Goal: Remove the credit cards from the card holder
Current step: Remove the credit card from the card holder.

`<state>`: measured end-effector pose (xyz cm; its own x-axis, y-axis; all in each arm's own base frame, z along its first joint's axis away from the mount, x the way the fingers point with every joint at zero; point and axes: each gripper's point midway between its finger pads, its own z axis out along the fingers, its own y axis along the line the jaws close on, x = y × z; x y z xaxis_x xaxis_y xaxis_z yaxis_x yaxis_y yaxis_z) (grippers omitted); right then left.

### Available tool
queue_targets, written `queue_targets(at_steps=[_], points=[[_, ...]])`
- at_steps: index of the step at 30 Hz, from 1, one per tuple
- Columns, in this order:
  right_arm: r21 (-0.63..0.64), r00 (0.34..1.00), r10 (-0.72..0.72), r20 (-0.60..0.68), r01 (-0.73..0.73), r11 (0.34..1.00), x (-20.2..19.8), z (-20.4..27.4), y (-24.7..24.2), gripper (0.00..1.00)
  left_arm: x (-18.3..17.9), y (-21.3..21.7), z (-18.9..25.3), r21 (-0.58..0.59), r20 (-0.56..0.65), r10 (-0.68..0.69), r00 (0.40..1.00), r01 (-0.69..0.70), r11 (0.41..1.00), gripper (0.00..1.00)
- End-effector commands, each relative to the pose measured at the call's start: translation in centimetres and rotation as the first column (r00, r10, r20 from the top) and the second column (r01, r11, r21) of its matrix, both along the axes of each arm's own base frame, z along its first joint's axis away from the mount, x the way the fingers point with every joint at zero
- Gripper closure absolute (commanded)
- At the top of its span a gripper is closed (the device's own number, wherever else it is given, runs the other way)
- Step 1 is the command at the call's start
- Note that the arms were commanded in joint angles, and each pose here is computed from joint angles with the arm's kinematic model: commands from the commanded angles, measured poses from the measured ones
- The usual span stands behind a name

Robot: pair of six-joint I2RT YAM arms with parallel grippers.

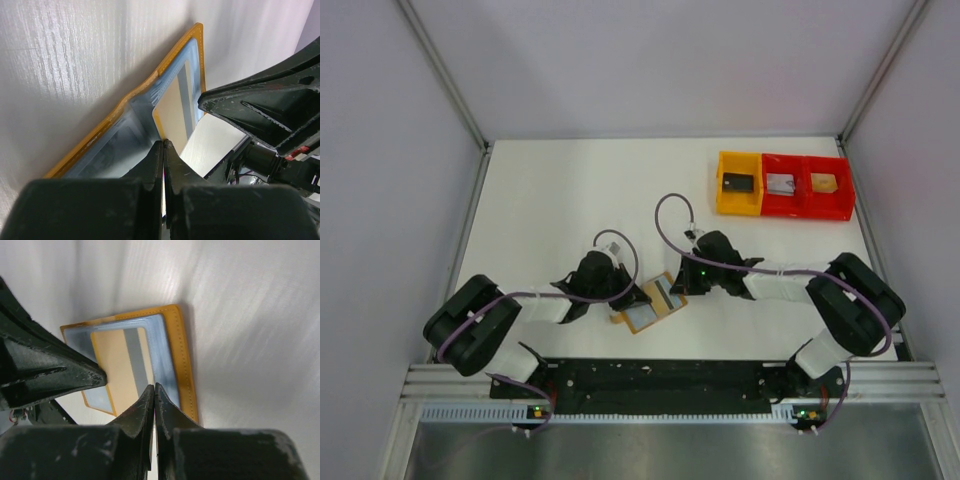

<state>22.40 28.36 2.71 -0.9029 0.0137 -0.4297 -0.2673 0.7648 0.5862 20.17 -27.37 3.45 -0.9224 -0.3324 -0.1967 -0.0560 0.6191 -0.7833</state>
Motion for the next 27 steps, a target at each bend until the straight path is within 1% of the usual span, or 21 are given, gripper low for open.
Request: queue_targets(at_steps=[1,3,6,11,16,21,27], points=[[0.129,0.986,0.099,0.133,-0.116,0.985,1.4,5.1,2.7,1.00,0.0,-0.1,0.1,0.007,0.024,-0.018,1.000,0.018,1.000,1.00],[0.153,0.983,0.129,0.132,-0.149,0.977,1.3,5.5,3.5,1.00,0.0,-0.2,0.0,0.006,0.020,-0.020,1.000,0.020,1.000,1.00],[0.150,0.986,0.127,0.108,-0.142,0.978,1.6,4.7,3.9,1.00,0.0,-0.2,0.0,0.006,0.020,-0.021,1.000,0.021,1.000,1.00],[0.058,0.998,0.066,0.021,-0.067,0.996,1.7,1.5,2.5,1.00,-0.2,-0.1,0.0,0.006,0.018,-0.020,1.000,0.020,1.000,1.00],[-0.001,0.998,0.016,-0.060,-0.017,1.000,1.0,-1.0,0.8,1.00,-0.3,0.0,-0.2,0.004,0.009,-0.015,1.000,0.015,1.000,1.00],[-0.062,0.995,-0.024,-0.092,0.018,0.998,0.7,-2.4,-0.6,1.00,-0.6,0.0,-0.3,-0.007,-0.001,-0.014,1.000,0.014,1.000,1.00],[-0.097,0.993,-0.046,-0.105,0.036,0.995,0.6,-3.2,-1.4,1.00,-1.0,0.2,-0.4,-0.023,-0.024,-0.002,1.000,0.002,1.000,1.00]])
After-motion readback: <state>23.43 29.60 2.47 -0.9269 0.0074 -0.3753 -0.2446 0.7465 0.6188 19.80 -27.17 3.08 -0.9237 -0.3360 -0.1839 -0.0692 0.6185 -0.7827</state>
